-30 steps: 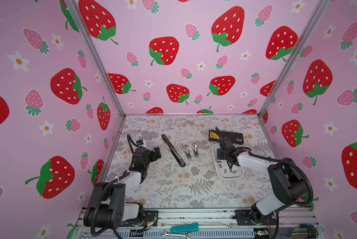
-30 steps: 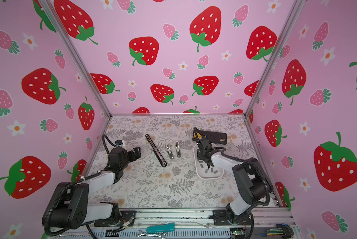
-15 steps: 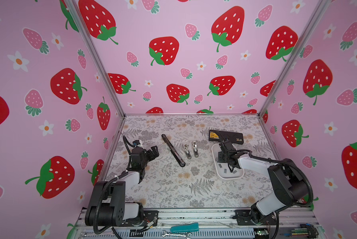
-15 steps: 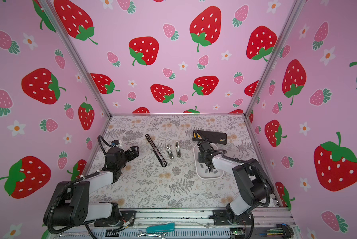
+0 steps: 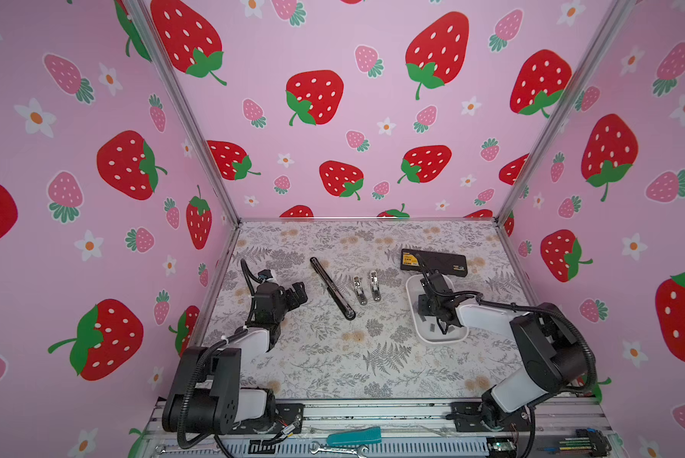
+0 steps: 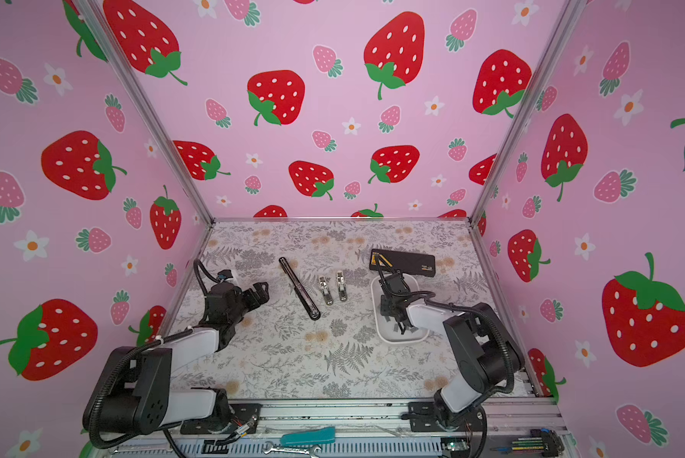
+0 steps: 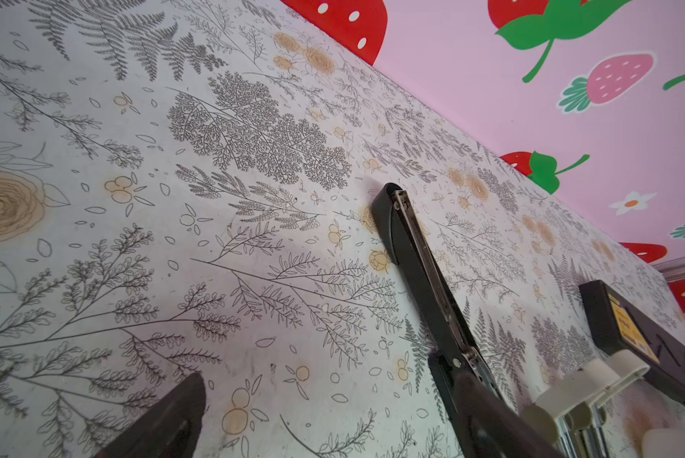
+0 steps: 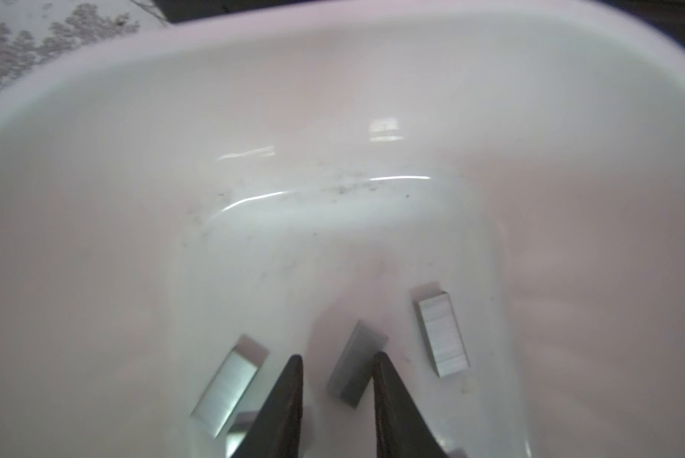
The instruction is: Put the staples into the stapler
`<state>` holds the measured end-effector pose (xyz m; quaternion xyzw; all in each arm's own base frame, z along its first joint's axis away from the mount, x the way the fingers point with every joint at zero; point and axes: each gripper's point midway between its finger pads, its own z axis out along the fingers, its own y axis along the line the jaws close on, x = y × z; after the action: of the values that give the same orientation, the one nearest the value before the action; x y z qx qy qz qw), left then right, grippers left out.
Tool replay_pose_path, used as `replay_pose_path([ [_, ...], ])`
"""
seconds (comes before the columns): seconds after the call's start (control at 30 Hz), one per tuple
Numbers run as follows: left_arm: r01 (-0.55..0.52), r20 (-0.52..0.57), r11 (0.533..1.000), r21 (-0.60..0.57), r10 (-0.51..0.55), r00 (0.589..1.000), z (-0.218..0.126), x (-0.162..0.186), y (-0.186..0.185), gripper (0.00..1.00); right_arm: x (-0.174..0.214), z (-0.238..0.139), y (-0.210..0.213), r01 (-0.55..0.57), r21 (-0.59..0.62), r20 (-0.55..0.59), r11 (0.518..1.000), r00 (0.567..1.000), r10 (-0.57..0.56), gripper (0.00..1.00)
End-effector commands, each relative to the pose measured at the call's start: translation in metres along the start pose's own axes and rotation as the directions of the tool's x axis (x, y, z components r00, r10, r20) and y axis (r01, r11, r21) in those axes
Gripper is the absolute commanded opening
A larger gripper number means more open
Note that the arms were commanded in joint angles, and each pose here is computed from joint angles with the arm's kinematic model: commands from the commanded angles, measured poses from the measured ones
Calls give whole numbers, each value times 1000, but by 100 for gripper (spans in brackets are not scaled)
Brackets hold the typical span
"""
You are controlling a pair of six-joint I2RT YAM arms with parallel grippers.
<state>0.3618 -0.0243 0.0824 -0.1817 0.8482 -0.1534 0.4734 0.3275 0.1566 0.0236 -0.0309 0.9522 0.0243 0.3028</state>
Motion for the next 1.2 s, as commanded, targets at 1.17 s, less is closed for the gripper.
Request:
replay_pose_path([
  [1.17, -49, -64, 999, 23, 51, 997, 27, -63, -47, 99, 12, 31, -14, 53, 129, -75, 990, 996, -44, 24],
])
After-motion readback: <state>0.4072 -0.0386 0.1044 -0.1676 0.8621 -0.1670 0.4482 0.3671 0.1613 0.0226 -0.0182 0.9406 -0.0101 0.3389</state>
